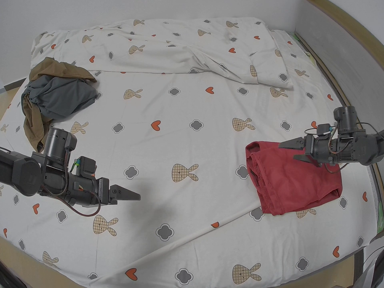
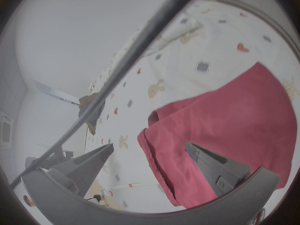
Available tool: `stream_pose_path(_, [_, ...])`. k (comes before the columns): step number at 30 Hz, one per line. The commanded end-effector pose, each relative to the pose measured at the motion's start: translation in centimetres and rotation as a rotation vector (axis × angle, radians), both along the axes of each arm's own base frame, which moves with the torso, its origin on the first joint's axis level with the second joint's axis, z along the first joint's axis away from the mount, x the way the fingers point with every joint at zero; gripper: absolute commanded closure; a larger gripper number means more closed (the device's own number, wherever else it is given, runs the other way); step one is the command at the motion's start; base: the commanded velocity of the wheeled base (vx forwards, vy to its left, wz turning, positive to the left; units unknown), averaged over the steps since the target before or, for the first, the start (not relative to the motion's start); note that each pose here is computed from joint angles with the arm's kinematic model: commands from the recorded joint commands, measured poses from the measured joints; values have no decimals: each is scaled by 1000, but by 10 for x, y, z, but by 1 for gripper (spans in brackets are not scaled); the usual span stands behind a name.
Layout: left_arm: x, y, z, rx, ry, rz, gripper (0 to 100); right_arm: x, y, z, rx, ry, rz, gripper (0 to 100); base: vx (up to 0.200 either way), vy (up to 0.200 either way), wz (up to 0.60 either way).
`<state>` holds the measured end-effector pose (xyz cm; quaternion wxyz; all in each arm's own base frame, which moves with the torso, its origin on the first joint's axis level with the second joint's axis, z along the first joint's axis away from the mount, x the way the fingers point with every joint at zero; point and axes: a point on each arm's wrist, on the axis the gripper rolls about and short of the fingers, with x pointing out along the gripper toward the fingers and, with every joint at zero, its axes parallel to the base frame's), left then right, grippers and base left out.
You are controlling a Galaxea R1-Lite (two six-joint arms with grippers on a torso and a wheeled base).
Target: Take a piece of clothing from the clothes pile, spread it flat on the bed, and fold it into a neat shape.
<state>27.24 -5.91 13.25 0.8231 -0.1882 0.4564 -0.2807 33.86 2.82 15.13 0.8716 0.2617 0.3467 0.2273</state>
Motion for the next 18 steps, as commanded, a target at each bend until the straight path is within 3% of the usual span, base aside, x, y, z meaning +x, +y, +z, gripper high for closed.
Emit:
stream_pose_path(1, [-2,0,3,-2,-10,1,0,-49,-23,55,-26,-174,-56,0,0,0,0])
stream_pose_path(5, [-3,1,7,-4,-24,1,0,-70,-33,64,-47,-177,-85,0,0,0,0])
stream_pose_path(12, [-6,2,17,16,-61,32,0,-92,-44,44,-108,-134,-96,0,0,0,0])
stream_pose_path(16, [-9,1,22,79,-92,86,0,-108,-44,44,-111,-141,-99,0,0,0,0])
stream_pose_path(18, [-13,-3,29,157,-138,143,0,-130,-40,47,-128,-179,-88,0,0,0,0])
